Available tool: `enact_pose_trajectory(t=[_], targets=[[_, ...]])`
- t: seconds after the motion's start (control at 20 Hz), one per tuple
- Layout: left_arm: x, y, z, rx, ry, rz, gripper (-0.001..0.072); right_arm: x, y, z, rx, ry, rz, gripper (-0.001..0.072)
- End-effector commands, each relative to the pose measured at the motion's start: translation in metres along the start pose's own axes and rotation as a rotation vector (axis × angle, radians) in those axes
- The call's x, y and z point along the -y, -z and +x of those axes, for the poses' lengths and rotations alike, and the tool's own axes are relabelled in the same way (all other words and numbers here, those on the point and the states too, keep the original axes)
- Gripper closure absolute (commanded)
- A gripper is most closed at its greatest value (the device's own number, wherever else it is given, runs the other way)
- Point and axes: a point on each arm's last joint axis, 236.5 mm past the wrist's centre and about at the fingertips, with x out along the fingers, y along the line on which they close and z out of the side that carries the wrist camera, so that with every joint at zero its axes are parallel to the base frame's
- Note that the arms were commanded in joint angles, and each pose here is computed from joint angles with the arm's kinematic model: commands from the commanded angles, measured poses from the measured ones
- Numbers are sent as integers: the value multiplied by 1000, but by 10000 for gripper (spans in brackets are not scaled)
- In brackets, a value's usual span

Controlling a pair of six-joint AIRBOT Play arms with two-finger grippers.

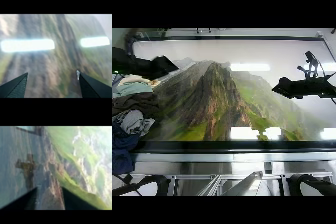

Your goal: Fold the shirts.

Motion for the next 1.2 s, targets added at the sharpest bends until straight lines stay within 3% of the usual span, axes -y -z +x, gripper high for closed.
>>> enact_pose_trajectory(t=[0.0, 0.25, 0.55, 0.9, 1.1, 1.15], targets=[[-92, -38, -47, 97, -197, -58, -13, 3, 0, 8, -8, -4, -27, 247], [-217, -34, -53, 68, -327, -225, -13, 6, 2, 13, -22, -2, -22, 247], [-297, -56, 16, 88, -356, -218, -13, 10, 5, 21, -40, 0, -9, 247], [-336, -71, 85, 143, -521, -44, -13, 18, 11, 34, -75, 8, 9, 247], [-353, -44, 96, -77, -704, 188, -3, 20, 12, 37, -84, 10, 14, 247], [-354, -41, 95, -136, -760, 261, 70, 20, 12, 37, -84, 10, 14, 247]])
